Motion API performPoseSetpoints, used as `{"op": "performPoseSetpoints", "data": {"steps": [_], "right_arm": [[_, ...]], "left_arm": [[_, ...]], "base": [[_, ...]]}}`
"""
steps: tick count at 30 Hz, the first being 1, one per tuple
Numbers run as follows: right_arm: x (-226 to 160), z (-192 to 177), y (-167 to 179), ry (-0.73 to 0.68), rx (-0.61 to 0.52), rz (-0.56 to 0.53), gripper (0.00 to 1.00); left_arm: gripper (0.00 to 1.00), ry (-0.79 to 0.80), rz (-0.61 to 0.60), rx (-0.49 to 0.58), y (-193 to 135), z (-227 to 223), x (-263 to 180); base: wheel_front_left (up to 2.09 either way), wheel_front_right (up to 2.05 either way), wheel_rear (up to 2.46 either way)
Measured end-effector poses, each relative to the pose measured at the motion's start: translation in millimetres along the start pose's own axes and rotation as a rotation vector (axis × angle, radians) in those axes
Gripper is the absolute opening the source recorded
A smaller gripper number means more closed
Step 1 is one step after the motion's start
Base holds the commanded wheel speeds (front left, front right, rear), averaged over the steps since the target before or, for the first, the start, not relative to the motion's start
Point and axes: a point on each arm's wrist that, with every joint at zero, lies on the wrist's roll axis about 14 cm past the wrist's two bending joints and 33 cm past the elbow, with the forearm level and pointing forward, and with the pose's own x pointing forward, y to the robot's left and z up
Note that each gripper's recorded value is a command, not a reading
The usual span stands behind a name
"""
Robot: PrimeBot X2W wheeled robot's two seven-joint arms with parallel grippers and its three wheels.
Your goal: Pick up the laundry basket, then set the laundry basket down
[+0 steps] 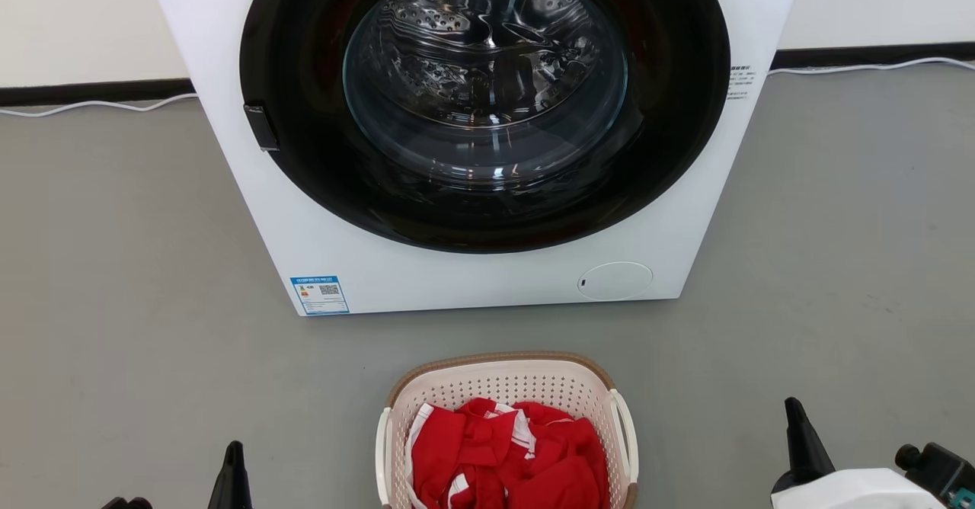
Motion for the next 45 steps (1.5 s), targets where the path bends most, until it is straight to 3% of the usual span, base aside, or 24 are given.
{"op": "performPoseSetpoints", "data": {"steps": [45], "right_arm": [[1.9, 24.1, 0.0, -0.034, 0.488, 0.008, 0.00]], "left_arm": [[0.00, -0.015, -0.057, -0.495, -8.2, 26.2, 10.1]], "base": [[0.00, 0.00, 0.00]]}}
